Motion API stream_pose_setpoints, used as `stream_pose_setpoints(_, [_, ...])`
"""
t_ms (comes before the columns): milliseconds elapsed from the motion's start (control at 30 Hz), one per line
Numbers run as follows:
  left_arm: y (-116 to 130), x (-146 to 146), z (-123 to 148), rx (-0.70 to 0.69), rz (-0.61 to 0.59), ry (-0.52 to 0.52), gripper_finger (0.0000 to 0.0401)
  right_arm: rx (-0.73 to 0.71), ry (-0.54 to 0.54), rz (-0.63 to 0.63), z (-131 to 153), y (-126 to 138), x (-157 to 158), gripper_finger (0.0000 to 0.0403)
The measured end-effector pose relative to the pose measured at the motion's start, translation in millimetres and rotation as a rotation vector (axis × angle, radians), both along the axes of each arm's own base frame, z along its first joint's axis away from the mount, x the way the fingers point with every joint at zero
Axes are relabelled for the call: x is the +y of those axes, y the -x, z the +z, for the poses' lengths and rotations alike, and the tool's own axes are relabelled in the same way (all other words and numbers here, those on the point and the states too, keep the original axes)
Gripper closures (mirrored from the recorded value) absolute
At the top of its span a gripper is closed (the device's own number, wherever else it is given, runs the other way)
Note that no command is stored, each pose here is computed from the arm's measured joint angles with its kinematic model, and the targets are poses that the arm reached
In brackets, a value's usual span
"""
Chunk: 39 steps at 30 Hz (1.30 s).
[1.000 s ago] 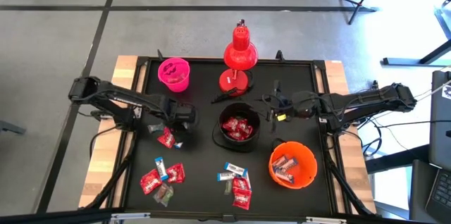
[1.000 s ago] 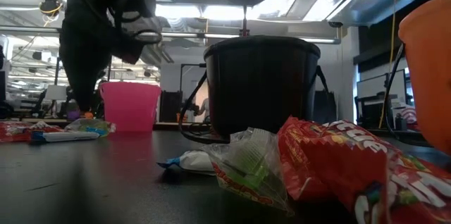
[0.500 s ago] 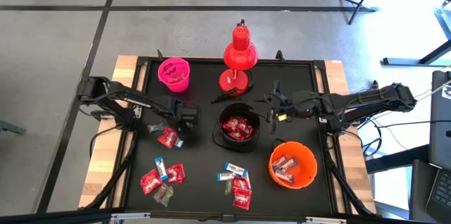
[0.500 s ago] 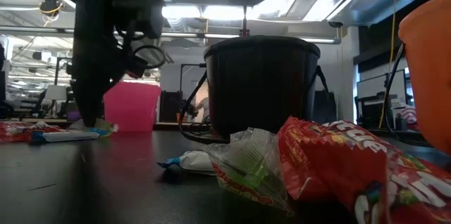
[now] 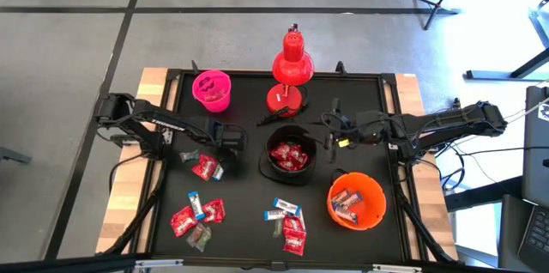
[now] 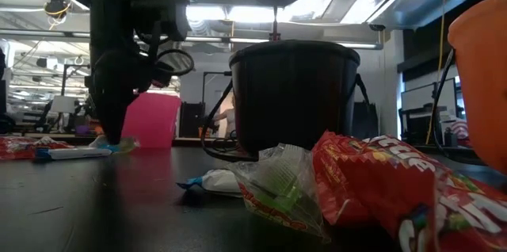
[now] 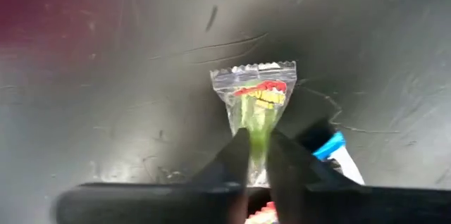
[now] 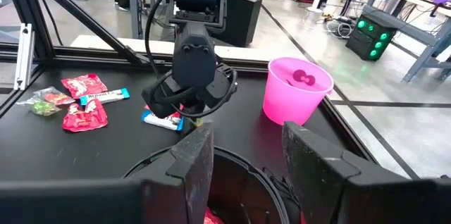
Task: Organize candy in baskets
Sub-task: Put the green gummy into the pink bucket
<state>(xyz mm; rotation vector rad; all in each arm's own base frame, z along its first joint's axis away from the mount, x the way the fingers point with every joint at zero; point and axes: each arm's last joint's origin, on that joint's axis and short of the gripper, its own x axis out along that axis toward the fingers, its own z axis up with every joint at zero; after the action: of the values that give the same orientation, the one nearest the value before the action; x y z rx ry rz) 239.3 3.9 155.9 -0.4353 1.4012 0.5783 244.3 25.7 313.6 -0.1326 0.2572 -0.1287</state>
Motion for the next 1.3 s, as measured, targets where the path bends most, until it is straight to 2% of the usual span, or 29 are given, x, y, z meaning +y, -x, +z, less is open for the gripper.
stream_pose_setpoints(133, [-1, 0, 1, -0.012, 0.001, -0.008, 0.0396, 0.001, 0.0, 0.0, 0, 0, 0, 0.0235])
stream_pose_setpoints(267, [-10, 2, 14, -0.065, -0.003, -0.065, 0.04, 0.004, 0.0, 0.0, 0, 0, 0, 0.0235])
stream_pose_setpoints(533, [-37, 7, 72, -0.238, -0.058, -0.268, 0.0401, 0.011, 0.001, 0.0, -1, 0, 0, 0.0235])
stream_pose_setpoints(667, [-41, 10, 105, -0.317, -0.072, -0.389, 0.0401, 0.017, 0.002, 0.001, -2, 0, 0, 0.0235])
stream_pose_setpoints(800, [-28, 17, 138, -0.37, -0.031, -0.539, 0.0401, 0.019, 0.002, 0.002, -2, 0, 0, 0.0235])
stream_pose_setpoints(900, [-6, 29, 159, -0.417, 0.084, -0.682, 0.0401, 0.022, 0.002, 0.003, -2, 0, 0, 0.0235])
stream_pose_setpoints(1000, [15, 41, 167, -0.466, 0.206, -0.77, 0.0401, 0.022, 0.002, 0.003, -2, 0, 0, 0.0235])
stream_pose_setpoints(1067, [25, 50, 165, -0.503, 0.259, -0.761, 0.0401, 0.022, 0.002, 0.003, -2, 0, 0, 0.0235])
stream_pose_setpoints(1200, [39, 73, 151, -0.613, 0.297, -0.673, 0.0401, 0.023, 0.002, 0.002, -2, 0, 0, 0.0235])
stream_pose_setpoints(1300, [47, 89, 139, -0.706, 0.348, -0.656, 0.0401, 0.022, 0.002, 0.001, -2, 0, 0, 0.0235])
